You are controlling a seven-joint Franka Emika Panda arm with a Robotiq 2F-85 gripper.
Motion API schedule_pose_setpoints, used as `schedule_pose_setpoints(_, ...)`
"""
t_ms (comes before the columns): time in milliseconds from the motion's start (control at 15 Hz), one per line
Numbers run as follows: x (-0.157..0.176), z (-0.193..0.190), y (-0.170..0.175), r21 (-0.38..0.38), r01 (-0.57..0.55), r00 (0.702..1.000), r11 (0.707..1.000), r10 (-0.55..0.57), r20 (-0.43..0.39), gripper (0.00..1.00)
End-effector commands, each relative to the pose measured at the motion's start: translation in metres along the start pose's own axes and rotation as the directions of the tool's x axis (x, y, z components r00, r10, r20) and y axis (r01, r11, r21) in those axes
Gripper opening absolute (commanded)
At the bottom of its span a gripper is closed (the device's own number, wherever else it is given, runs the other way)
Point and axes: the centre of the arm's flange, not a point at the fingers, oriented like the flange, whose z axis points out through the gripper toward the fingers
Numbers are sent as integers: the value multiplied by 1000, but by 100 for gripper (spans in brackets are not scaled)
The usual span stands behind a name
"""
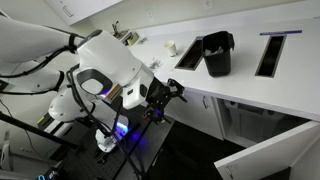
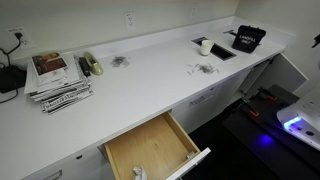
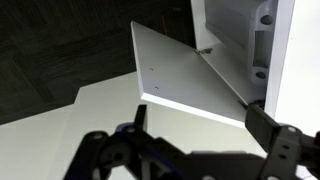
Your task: Open the first cabinet door on the right
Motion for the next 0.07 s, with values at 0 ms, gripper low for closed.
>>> schedule_pose_setpoints(0, 0, 0, 0, 0, 0, 1000, 1000, 0, 0, 100)
